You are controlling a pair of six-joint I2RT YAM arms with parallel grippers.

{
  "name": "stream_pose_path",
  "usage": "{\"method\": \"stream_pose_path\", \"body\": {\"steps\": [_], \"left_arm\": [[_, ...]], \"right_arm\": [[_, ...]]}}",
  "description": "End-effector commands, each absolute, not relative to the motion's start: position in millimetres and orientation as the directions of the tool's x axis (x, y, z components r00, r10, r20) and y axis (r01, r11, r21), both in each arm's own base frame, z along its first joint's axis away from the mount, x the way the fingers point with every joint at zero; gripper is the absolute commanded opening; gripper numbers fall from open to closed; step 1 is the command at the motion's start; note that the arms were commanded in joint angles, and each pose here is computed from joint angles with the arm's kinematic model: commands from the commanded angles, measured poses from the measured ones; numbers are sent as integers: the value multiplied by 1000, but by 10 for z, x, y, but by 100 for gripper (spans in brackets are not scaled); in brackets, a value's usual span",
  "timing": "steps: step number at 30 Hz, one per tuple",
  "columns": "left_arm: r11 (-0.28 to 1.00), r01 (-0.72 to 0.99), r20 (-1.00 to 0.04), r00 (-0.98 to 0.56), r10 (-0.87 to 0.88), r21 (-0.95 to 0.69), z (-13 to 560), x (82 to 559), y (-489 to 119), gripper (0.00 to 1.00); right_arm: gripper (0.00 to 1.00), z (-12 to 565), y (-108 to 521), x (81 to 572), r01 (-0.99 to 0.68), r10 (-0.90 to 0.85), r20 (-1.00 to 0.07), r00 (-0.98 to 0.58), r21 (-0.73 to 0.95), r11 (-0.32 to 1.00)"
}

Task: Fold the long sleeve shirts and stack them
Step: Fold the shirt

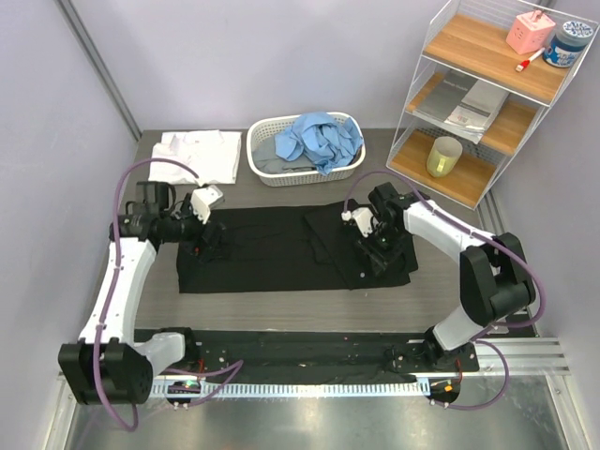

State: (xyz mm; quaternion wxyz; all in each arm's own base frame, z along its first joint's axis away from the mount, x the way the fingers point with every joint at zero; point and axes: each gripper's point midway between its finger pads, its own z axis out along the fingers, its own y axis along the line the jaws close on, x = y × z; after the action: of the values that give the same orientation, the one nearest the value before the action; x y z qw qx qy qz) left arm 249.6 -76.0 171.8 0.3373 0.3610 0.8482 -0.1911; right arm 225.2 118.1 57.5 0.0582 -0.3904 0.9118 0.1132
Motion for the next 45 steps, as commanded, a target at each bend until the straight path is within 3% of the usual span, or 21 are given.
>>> {"method": "stream_pose_path", "body": {"steps": [1,6,12,13,15,18,26,29,31,32,35,38,45], "left_arm": [[640,760,-748,-489,450,-112,1834,2380,-867,92],[638,761,-723,-505,472,-114,1753,2313,-831,92],[634,767,-729,-489,479,-98,1762,2302,-825,92],[632,769,-728,-488,483,-96,1762,2303,-825,92],[628,773,-725,-482,492,-88,1764,2302,-814,92],[628,774,-726,-477,495,-80,1776,2305,-806,92],[632,759,-728,-522,445,-157,1766,2312,-888,90],[624,760,-725,-533,437,-183,1732,2277,-913,89],[623,761,-723,-532,441,-180,1714,2264,-908,89],[624,761,-722,-531,444,-175,1705,2259,-901,89],[624,765,-729,-517,448,-160,1701,2260,-899,90],[632,756,-729,-529,435,-171,1681,2259,-906,90],[649,746,-716,-536,448,-152,1599,2264,-855,90]], "right_arm": [[43,553,1247,2431,-724,-690,-237,-683,103,682],[47,472,1332,2502,-718,-688,-224,-690,95,689],[45,225,1318,2428,-722,-711,-127,-692,125,680],[42,209,1321,2420,-725,-714,-122,-689,128,677],[22,206,1343,2408,-726,-716,-121,-687,139,673],[2,311,1434,2404,-721,-709,-135,-693,171,672],[1,965,2161,2359,-664,-598,-310,-739,487,567],[1,1041,2292,2433,-662,-586,-329,-741,502,556],[11,961,2157,2520,-699,-625,-320,-712,407,588],[23,910,2080,2549,-713,-642,-313,-700,360,602],[45,782,1876,2502,-752,-697,-283,-659,220,622],[59,713,1879,2377,-754,-707,-269,-654,162,636],[59,423,2021,2404,-703,-661,-272,-699,96,705]]}}
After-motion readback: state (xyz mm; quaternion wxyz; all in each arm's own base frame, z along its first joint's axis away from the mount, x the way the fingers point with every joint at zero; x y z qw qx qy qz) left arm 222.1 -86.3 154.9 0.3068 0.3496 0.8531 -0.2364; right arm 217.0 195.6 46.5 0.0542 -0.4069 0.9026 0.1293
